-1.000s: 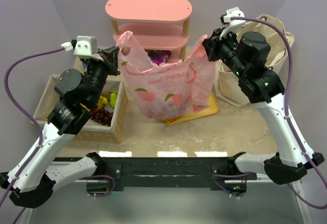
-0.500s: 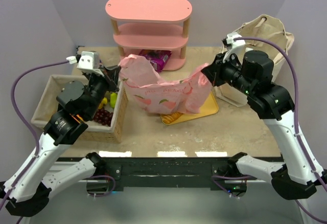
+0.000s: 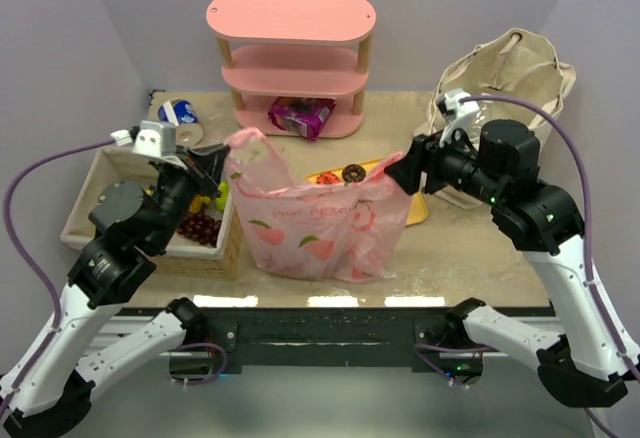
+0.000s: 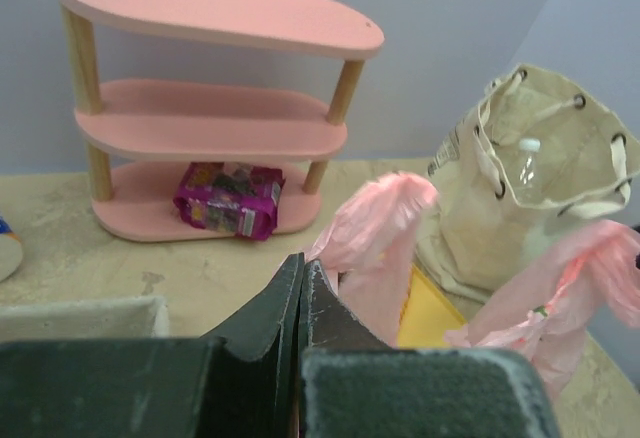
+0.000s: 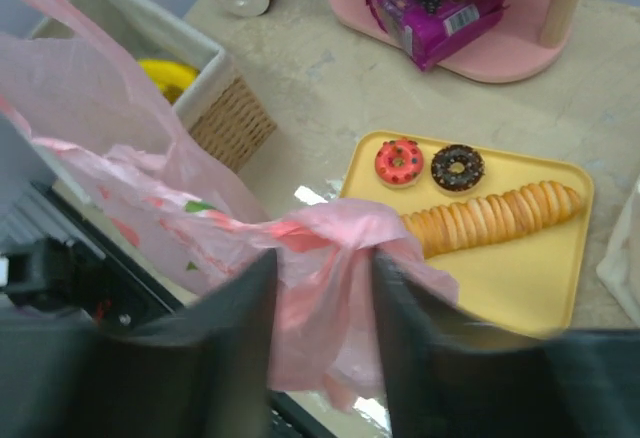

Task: Place the mixed food into the grocery bags and tie them

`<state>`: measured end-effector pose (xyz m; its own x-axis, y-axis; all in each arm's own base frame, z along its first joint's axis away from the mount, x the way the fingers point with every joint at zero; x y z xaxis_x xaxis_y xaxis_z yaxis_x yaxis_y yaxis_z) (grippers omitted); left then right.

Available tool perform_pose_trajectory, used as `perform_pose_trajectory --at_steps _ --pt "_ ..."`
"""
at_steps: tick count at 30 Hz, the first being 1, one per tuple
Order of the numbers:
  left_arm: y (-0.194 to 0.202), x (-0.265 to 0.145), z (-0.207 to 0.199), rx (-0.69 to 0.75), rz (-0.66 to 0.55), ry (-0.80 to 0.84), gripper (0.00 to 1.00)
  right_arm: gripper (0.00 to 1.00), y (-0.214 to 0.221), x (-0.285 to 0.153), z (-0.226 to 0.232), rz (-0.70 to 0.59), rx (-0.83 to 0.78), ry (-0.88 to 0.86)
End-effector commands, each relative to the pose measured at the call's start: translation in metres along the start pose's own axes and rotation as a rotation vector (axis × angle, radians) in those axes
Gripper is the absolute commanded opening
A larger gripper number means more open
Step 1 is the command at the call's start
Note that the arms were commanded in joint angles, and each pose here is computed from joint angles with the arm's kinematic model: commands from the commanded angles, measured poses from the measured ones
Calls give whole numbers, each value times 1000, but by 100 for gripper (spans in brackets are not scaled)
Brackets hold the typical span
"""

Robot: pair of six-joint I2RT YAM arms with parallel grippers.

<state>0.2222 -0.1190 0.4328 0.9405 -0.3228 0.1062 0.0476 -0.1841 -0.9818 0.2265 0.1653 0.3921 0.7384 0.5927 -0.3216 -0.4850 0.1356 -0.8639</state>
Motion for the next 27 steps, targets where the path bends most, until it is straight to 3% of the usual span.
perform_pose_trajectory --at_steps 1,2,10,15,20,27 --pt "53 5 -21 3 142 123 0 90 36 17 14 163 51 -124" --pt "57 6 -25 0 156 142 0 99 40 25 15 194 64 -133" --pt "68 12 -46 -24 178 251 0 99 -22 65 52 79 122 -293" --pt "76 12 -44 -31 186 244 0 99 -52 91 102 -26 134 -457" --pt "74 12 -44 -37 178 239 0 99 -67 109 121 -76 108 -463" --pt "75 14 -43 -33 178 231 0 93 -43 127 147 56 86 -619"
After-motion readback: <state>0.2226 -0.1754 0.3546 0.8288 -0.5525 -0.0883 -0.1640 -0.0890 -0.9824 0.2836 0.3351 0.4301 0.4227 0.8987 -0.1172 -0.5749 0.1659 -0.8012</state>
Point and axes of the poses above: each gripper's point midway between its finger pads, its own x axis out along the fingers, its own z axis along the line the jaws close on, y = z × x, the point moved 1 cm from there along -x, back along the fingers, and after that the axes turned 8 degrees about x, right-handed, at the moved point
